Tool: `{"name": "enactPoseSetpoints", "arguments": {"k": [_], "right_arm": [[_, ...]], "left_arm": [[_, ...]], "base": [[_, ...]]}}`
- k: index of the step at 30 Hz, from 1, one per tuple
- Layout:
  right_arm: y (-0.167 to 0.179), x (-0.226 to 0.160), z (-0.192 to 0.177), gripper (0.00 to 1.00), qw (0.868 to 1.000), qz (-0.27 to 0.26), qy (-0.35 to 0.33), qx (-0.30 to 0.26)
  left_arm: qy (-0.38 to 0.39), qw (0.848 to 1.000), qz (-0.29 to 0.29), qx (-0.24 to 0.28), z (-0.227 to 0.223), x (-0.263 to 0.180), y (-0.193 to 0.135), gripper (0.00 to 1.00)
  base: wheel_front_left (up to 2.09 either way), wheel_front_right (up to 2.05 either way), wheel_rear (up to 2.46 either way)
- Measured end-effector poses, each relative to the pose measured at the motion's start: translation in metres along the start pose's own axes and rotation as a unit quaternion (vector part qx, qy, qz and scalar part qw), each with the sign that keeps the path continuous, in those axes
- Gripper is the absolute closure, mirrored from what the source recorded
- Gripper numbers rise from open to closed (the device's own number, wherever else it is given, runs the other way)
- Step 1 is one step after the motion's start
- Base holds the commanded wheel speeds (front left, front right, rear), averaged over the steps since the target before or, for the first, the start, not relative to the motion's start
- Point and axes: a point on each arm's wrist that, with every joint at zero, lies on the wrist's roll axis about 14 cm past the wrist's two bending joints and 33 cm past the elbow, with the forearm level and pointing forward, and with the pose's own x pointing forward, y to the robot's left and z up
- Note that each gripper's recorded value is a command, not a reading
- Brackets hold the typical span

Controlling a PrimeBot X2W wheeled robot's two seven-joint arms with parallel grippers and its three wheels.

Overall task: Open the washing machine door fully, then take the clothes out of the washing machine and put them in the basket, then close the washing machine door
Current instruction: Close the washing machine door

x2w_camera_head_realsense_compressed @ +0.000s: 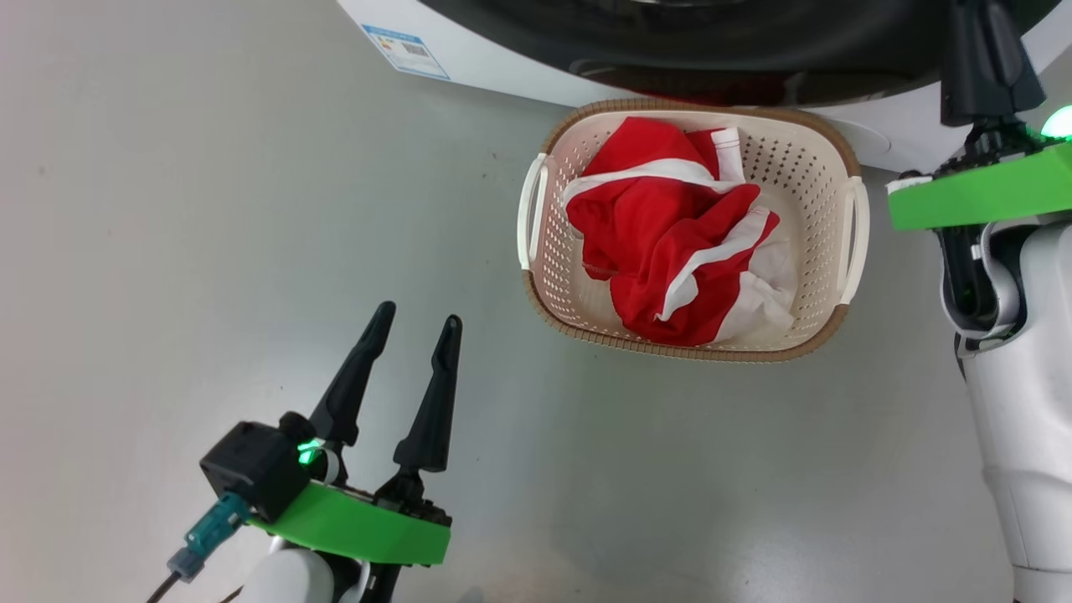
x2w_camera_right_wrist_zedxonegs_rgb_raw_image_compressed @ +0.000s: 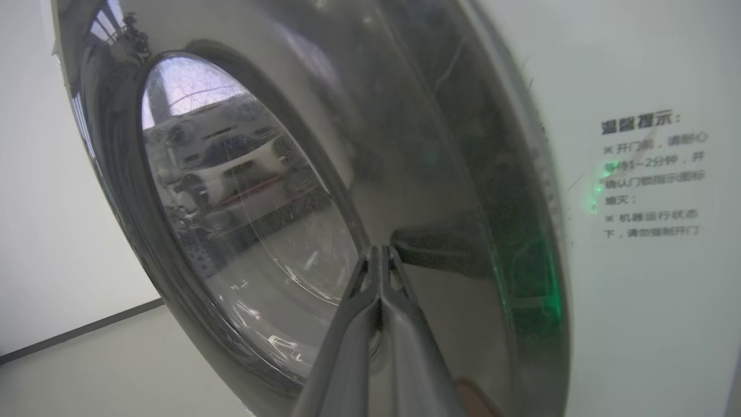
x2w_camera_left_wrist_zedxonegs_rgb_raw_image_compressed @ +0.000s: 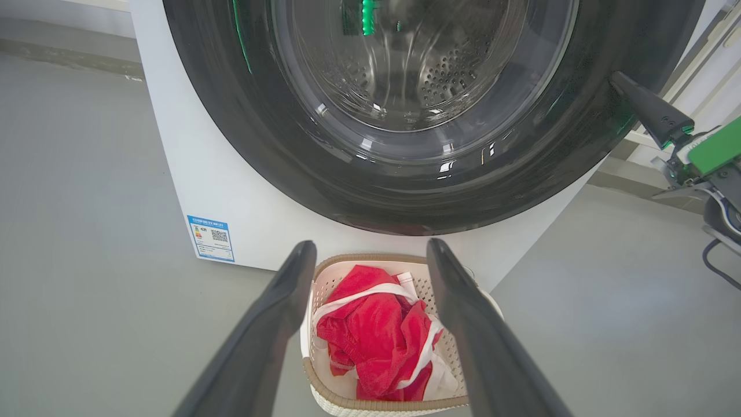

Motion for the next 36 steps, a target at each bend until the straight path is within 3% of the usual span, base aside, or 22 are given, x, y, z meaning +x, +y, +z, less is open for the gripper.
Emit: {"name": "enactPoseSetpoints", "arguments": {"k": [20,32,33,35,36], "right_arm": [[-0.006,0.022,0.004,1.00,0.999,-0.005,-0.027,0.021],[0.014,0.005,0.007,0.99,1.000,0.022,-0.006,0.000],[0.015,-0.001,0.004,0.88,1.000,0.022,0.001,-0.002],[0.014,-0.012,0.000,0.58,1.000,0.017,0.012,-0.003],[0.013,-0.017,0.000,0.28,1.000,0.014,0.016,-0.004]], "left_arm": [[-0.001,1.000,-0.006,0.003,-0.002,0.015,-0.001,0.00],[-0.016,1.000,-0.010,0.001,0.009,0.013,-0.005,0.00],[-0.017,1.000,-0.010,0.002,0.010,0.012,-0.005,0.00],[-0.018,1.000,-0.011,0.004,0.011,0.010,-0.005,0.00],[-0.019,1.000,-0.011,0.005,0.012,0.009,-0.005,0.00]], "base": [[0.00,0.00,0.00],[0.00,0.00,0.00],[0.00,0.00,0.00],[0.00,0.00,0.00],[0.00,0.00,0.00]]}}
